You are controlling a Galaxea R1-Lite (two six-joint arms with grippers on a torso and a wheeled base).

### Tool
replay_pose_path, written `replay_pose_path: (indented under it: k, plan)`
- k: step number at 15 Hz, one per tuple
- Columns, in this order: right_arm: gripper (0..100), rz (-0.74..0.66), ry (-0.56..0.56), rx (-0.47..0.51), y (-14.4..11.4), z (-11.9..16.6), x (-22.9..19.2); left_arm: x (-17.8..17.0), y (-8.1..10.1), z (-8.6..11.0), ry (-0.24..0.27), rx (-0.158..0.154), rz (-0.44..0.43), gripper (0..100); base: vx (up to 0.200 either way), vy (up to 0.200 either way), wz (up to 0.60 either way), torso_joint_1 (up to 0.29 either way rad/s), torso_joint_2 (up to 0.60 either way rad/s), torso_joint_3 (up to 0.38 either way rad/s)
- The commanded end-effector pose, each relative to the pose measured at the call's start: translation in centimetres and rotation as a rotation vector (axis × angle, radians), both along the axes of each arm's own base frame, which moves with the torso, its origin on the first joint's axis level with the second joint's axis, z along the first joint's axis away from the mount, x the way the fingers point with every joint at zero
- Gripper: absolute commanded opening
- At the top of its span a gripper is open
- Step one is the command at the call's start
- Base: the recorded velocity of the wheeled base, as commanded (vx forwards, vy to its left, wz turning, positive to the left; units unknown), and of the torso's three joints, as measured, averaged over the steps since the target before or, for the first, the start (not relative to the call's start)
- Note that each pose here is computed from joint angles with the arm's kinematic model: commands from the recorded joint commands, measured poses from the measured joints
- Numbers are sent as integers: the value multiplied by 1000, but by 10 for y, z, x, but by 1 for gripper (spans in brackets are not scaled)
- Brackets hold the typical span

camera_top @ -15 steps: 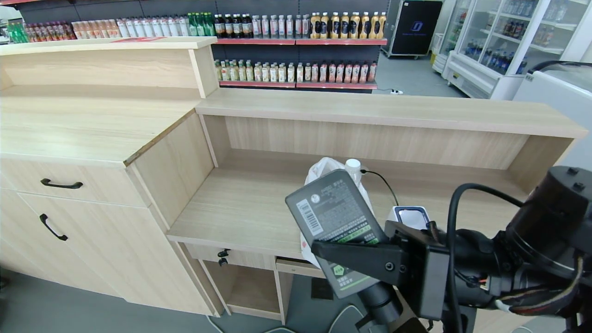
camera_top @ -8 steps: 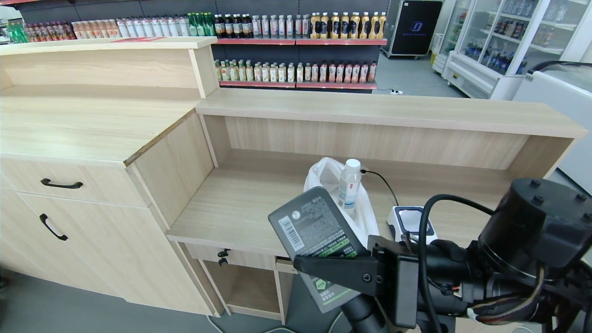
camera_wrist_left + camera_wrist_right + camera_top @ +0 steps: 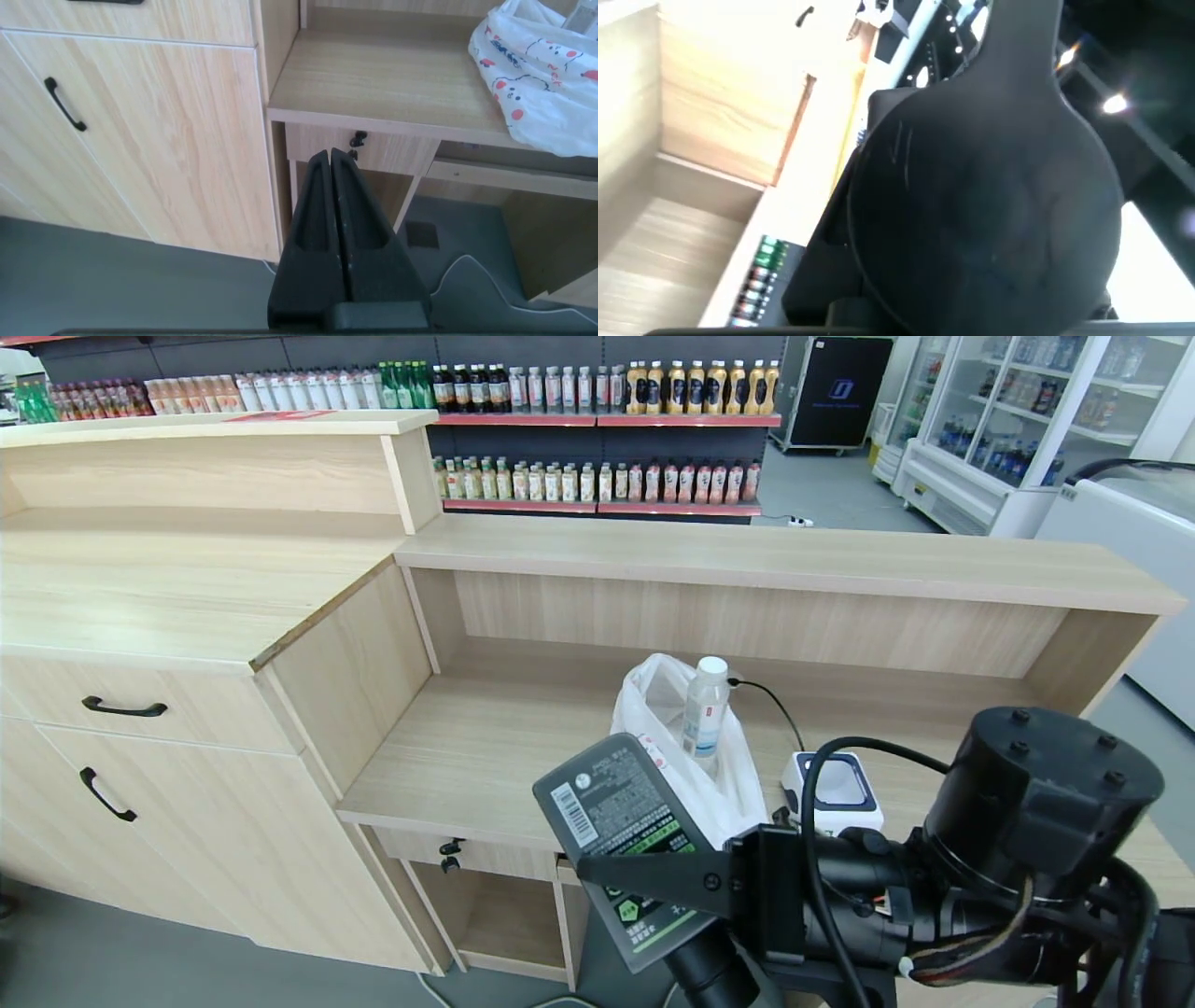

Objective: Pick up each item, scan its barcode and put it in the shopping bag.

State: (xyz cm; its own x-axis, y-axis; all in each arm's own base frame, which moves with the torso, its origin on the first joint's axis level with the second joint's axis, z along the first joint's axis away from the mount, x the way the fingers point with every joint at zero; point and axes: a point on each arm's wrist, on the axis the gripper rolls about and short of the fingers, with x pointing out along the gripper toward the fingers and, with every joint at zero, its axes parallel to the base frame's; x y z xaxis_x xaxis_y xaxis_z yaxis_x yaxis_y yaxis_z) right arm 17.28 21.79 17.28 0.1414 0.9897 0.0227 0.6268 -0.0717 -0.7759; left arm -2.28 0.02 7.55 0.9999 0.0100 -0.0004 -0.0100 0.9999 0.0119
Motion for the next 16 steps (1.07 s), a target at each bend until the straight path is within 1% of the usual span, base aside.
replay_pose_path:
  k: [1,4,5,6,7,8,9,10,11,12,13,14,16]
  plan:
    - [0,1,14,-8,1,-3,2,0,0,0,0,0,1,0,0,0,0,0,0,0]
    - [0,3,13,-7,-1,-2,0,0,0,0,0,0,1,0,0,0,0,0,0,0]
    - [0,-3,14,10,-5,5,-2,0,0,0,0,0,1,0,0,0,0,0,0,0]
    - [0,-41,76,22,-17,14,-2,0,0,0,0,0,1,0,0,0,0,0,0,0]
    - [0,-70,121,21,-26,17,0,0,0,0,0,0,1,0,0,0,0,0,0,0]
    - [0,-281,354,4,-65,22,4,0,0,0,0,0,1,0,0,0,0,0,0,0]
    - [0,-458,534,38,-100,26,2,0,0,0,0,0,1,0,0,0,0,0,0,0]
    - [0,-578,611,118,-130,35,-2,0,0,0,0,0,1,0,0,0,0,0,0,0]
    - [0,-730,654,256,-166,46,-9,0,0,0,0,0,1,0,0,0,0,0,0,0]
    - [0,-860,723,402,-194,50,-12,0,0,0,0,0,1,0,0,0,0,0,0,0]
    - [0,-950,787,524,-214,50,-14,0,0,0,0,0,1,0,0,0,0,0,0,0]
    - [0,-1020,868,676,-233,52,-16,0,0,0,0,0,1,0,0,0,0,0,0,0]
    - [0,-1041,1094,926,-247,44,-17,0,0,0,0,0,1,0,0,0,0,0,0,0]
